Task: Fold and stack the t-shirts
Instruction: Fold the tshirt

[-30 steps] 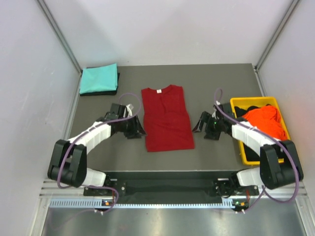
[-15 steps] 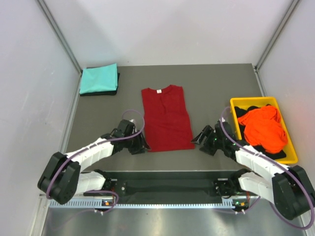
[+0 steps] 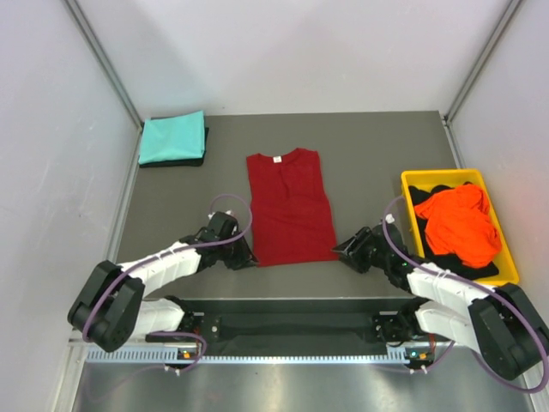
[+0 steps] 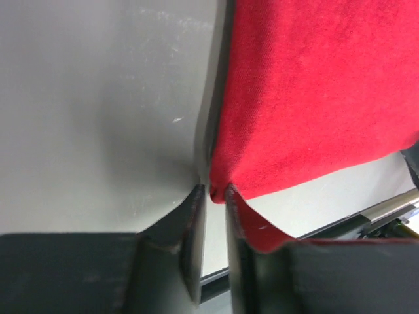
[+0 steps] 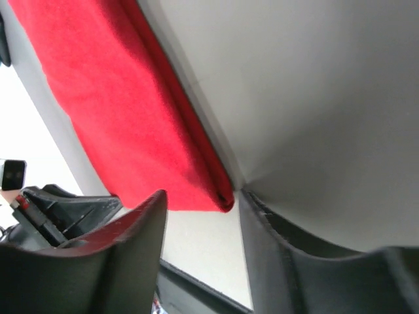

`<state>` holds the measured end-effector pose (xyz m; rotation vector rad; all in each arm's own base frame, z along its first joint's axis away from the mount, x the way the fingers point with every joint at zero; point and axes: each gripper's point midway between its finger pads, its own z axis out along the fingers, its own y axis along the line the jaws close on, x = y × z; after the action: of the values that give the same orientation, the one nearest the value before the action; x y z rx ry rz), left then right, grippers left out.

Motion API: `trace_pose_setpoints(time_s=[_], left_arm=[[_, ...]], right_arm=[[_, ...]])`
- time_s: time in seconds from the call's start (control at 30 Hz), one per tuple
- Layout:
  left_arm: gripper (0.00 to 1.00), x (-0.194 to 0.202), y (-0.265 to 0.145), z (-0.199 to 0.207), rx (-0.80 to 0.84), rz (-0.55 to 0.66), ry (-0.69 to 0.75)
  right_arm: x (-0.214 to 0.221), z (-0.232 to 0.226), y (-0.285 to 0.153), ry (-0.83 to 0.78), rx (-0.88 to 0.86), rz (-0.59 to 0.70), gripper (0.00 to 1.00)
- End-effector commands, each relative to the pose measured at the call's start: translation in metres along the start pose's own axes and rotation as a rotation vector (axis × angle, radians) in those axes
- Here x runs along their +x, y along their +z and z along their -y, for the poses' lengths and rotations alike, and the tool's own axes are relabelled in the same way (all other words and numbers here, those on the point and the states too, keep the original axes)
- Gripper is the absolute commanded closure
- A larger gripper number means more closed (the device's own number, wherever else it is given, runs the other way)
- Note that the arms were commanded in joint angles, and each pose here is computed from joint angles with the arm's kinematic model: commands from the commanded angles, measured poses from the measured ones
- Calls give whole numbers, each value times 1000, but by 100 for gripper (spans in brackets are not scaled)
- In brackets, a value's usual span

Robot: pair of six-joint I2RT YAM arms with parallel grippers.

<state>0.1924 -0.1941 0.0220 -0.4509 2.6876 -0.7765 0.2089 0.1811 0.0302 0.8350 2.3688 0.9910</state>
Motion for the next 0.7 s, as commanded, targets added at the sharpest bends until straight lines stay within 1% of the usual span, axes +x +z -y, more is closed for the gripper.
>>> trace_pose_setpoints(time_s=[0.0, 0.03, 0.13, 0.2, 0.27, 0.3, 0.37, 0.4, 0.43, 0.5, 0.57, 0.67], left_arm=[[79, -13, -2, 8, -16, 40, 65], [81, -14, -3, 7, -25, 43, 72], [91, -18, -5, 10, -31, 50, 88], [96, -16, -4, 10, -23, 41, 82], [96, -14, -3, 13, -6, 36, 79], [94, -12, -3, 15, 5, 22, 77], [81, -9, -5, 14, 1, 11, 70], [76, -10, -6, 12, -12, 21, 57], [69, -11, -10, 16, 1, 40, 58], [63, -10, -13, 10, -10, 59, 24], [59, -9, -15, 11, 26, 80, -2], [57, -1, -13, 11, 56, 66, -60]], right_arm=[[0, 17, 2, 4, 56, 35, 53], [0, 17, 2, 2, 58, 37, 59], [-1, 19, 3, 4, 61, 48, 69], [1, 18, 5, 3, 49, 39, 71], [3, 17, 8, -7, 53, 22, 69], [5, 16, 9, -6, 51, 10, 68], [7, 18, 10, -5, 57, 2, 65], [9, 19, 10, -1, 59, -1, 64], [10, 18, 9, 5, 55, -2, 63], [11, 22, 9, 10, 62, 4, 63], [12, 26, 8, 12, 71, 11, 63], [10, 29, 7, 21, 70, 30, 64]])
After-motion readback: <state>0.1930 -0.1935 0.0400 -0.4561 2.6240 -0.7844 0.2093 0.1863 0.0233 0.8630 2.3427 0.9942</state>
